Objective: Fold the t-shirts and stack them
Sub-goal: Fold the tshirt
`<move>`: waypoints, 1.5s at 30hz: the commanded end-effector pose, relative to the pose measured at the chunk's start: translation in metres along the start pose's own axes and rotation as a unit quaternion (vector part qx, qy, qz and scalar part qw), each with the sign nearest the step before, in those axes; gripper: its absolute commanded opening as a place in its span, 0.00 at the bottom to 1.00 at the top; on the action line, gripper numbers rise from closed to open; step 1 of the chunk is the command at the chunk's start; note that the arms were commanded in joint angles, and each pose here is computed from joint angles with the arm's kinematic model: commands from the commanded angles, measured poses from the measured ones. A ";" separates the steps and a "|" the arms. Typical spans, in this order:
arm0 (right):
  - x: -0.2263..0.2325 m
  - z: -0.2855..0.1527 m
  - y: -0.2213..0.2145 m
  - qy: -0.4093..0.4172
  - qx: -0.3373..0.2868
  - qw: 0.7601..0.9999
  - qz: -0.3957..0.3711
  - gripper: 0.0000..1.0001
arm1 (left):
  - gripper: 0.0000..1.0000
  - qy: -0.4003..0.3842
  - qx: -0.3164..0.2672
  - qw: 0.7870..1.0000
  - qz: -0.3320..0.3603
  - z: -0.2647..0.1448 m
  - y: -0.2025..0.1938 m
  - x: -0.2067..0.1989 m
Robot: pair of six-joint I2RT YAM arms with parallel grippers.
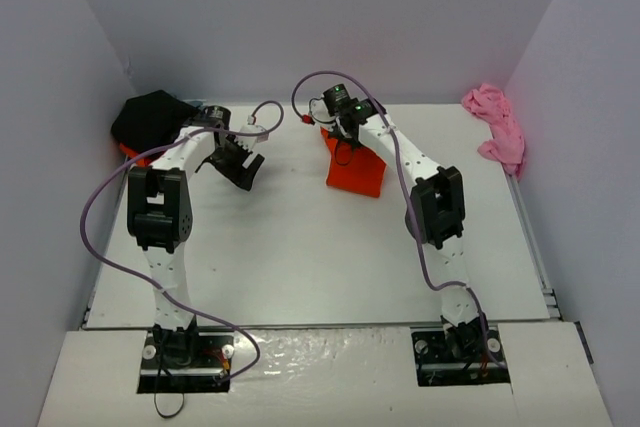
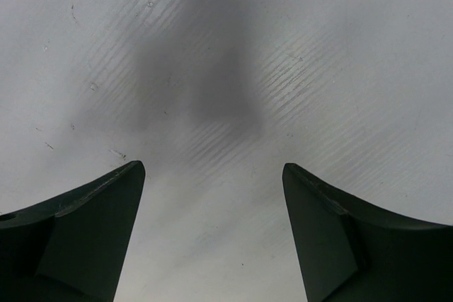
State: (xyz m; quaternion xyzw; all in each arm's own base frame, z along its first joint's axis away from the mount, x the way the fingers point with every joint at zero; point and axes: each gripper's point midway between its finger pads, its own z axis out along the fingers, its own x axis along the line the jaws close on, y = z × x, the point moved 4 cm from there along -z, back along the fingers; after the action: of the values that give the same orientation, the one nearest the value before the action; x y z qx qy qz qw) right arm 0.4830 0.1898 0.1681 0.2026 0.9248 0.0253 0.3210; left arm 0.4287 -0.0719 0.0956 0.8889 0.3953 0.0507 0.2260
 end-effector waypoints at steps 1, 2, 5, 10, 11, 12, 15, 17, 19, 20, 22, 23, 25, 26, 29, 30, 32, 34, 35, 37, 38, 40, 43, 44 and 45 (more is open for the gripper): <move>-0.027 0.010 0.003 -0.037 -0.003 0.999 0.017 0.00 | 0.76 0.014 -0.026 0.999 0.018 -0.016 0.015 0.002; -0.027 0.013 0.004 -0.035 -0.004 0.999 0.017 0.00 | 0.76 0.013 -0.025 0.999 0.018 -0.015 0.014 0.001; -0.027 0.012 0.008 -0.031 -0.016 0.999 0.026 0.00 | 0.76 0.012 -0.023 1.000 0.018 -0.013 0.012 0.001; -0.023 -0.012 0.011 -0.037 -0.038 0.998 0.039 0.00 | 0.76 0.012 -0.020 1.000 0.017 -0.010 0.010 0.003; -0.021 -0.018 0.012 -0.039 -0.043 0.998 0.040 0.00 | 0.76 0.012 -0.020 1.000 0.017 -0.010 0.010 0.002; -0.019 -0.025 0.013 -0.041 -0.047 0.997 0.039 0.00 | 0.76 0.011 -0.021 1.000 0.017 -0.010 0.011 0.002; -0.004 -0.053 0.017 -0.046 -0.058 0.997 0.026 0.00 | 0.76 0.011 -0.025 0.999 0.017 -0.012 0.012 0.001; 0.009 -0.073 0.021 -0.048 -0.066 0.997 0.013 0.00 | 0.76 0.011 -0.028 0.999 0.018 -0.016 0.013 -0.001; 0.023 -0.092 0.024 -0.048 -0.076 0.996 0.006 0.00 | 0.76 0.013 -0.031 0.999 0.019 -0.018 0.013 -0.002; 0.032 -0.104 0.025 -0.049 -0.082 0.995 0.001 0.00 | 0.76 0.014 -0.033 0.999 0.020 -0.021 0.013 -0.003; 0.044 -0.122 0.026 -0.050 -0.091 0.995 -0.008 0.00 | 0.76 0.015 -0.037 0.999 0.021 -0.025 0.015 -0.004; 0.049 -0.133 0.025 -0.053 -0.097 0.994 -0.006 0.00 | 0.76 0.015 -0.039 0.999 0.022 -0.027 0.015 -0.005; 0.066 -0.146 0.023 -0.042 -0.100 0.994 -0.011 0.00 | 0.76 0.016 -0.043 0.999 0.024 -0.031 0.016 -0.007; 0.074 -0.150 0.020 -0.036 -0.097 0.994 -0.015 0.00 | 0.76 0.017 -0.045 0.999 0.025 -0.033 0.016 -0.008; 0.095 -0.159 0.013 -0.017 -0.089 0.996 -0.024 0.00 | 0.76 0.021 -0.051 0.998 0.028 -0.040 0.017 -0.010; 0.106 -0.165 0.010 -0.004 -0.089 0.996 -0.027 0.00 | 0.76 0.021 -0.053 0.998 0.029 -0.041 0.017 -0.011; 0.121 -0.176 0.006 0.013 -0.096 0.995 -0.026 0.00 | 0.76 0.021 -0.056 0.998 0.030 -0.043 0.017 -0.013; 0.134 -0.183 0.002 0.032 -0.098 0.994 -0.032 0.00 | 0.76 0.023 -0.058 0.998 0.031 -0.046 0.016 -0.013; 0.139 -0.185 -0.002 0.044 -0.099 0.994 -0.033 0.00 | 0.76 0.023 -0.059 0.998 0.031 -0.047 0.016 -0.014; 0.142 -0.186 -0.005 0.057 -0.102 0.993 -0.032 0.00 | 0.76 0.022 -0.058 0.998 0.032 -0.047 0.015 -0.015; 0.145 -0.186 -0.006 0.067 -0.104 0.992 -0.034 0.00 | 0.76 0.023 -0.057 0.998 0.032 -0.047 0.015 -0.015; 0.150 -0.187 -0.005 0.084 -0.108 0.990 -0.038 0.00 | 0.76 0.023 -0.055 0.998 0.032 -0.045 0.013 -0.014; 0.149 -0.191 0.004 0.088 -0.115 0.989 -0.043 0.00 | 0.76 0.022 -0.052 0.998 0.030 -0.042 0.013 -0.013; 0.149 -0.187 0.006 0.083 -0.110 0.989 -0.050 0.00 | 0.76 0.022 -0.052 0.998 0.029 -0.041 0.013 -0.012; 0.148 -0.184 0.008 0.078 -0.106 0.990 -0.057 0.00 | 0.76 0.022 -0.051 0.998 0.028 -0.040 0.013 -0.011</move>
State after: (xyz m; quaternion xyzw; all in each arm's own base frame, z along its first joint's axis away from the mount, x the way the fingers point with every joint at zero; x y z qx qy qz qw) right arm 0.2652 0.2649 0.2024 0.1122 0.9574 0.0945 0.2489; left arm 0.4126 -0.0706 0.1146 0.8874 0.3889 0.0676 0.2382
